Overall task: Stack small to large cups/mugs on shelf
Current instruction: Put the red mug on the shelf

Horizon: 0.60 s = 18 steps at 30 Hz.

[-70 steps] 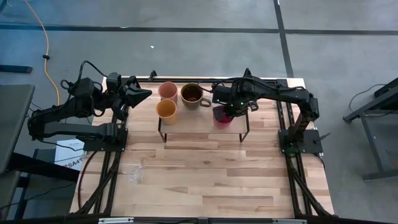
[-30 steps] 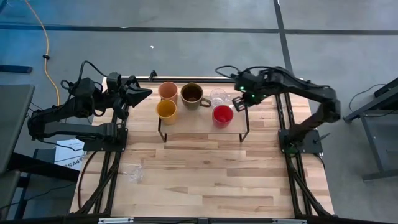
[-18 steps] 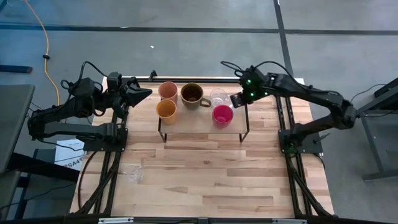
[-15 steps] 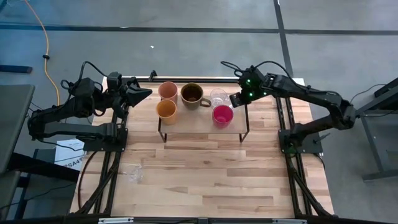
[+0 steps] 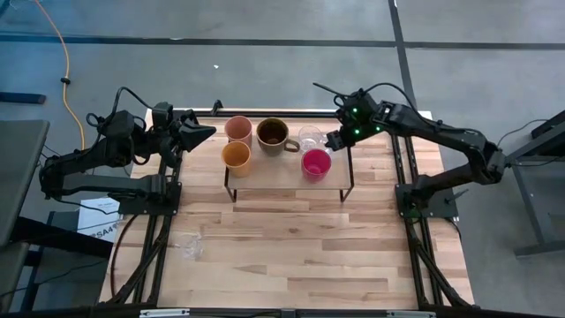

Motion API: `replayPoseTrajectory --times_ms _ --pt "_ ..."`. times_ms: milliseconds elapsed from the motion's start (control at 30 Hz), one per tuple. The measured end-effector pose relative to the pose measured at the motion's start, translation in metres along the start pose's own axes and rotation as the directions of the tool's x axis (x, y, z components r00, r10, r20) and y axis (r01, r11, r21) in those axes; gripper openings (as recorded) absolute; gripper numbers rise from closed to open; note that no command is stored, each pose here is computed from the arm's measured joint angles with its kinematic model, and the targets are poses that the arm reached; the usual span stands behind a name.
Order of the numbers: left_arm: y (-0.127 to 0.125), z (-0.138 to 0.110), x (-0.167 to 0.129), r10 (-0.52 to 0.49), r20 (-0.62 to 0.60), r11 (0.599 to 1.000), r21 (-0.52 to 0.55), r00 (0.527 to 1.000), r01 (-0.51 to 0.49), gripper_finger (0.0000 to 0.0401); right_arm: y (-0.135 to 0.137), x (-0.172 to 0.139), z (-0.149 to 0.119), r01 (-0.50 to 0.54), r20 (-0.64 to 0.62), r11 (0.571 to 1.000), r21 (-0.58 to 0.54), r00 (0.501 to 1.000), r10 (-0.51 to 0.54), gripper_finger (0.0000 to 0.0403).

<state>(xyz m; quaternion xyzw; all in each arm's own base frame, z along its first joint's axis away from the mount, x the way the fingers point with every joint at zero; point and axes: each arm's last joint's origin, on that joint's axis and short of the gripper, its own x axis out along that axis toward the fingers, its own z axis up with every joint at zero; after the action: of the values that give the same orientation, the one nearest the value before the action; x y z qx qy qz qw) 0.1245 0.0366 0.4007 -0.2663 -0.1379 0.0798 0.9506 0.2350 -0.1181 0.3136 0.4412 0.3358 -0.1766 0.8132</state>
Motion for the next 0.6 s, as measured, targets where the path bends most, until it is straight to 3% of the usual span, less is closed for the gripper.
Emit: replayPoseTrajectory --times_ms 600 --pt "0.001 -0.002 0.000 0.013 -0.020 1.000 0.005 1.000 -0.013 0.0003 0.004 -0.007 -0.018 0.007 -0.114 1.000 0.016 0.993 -0.005 0.0000"
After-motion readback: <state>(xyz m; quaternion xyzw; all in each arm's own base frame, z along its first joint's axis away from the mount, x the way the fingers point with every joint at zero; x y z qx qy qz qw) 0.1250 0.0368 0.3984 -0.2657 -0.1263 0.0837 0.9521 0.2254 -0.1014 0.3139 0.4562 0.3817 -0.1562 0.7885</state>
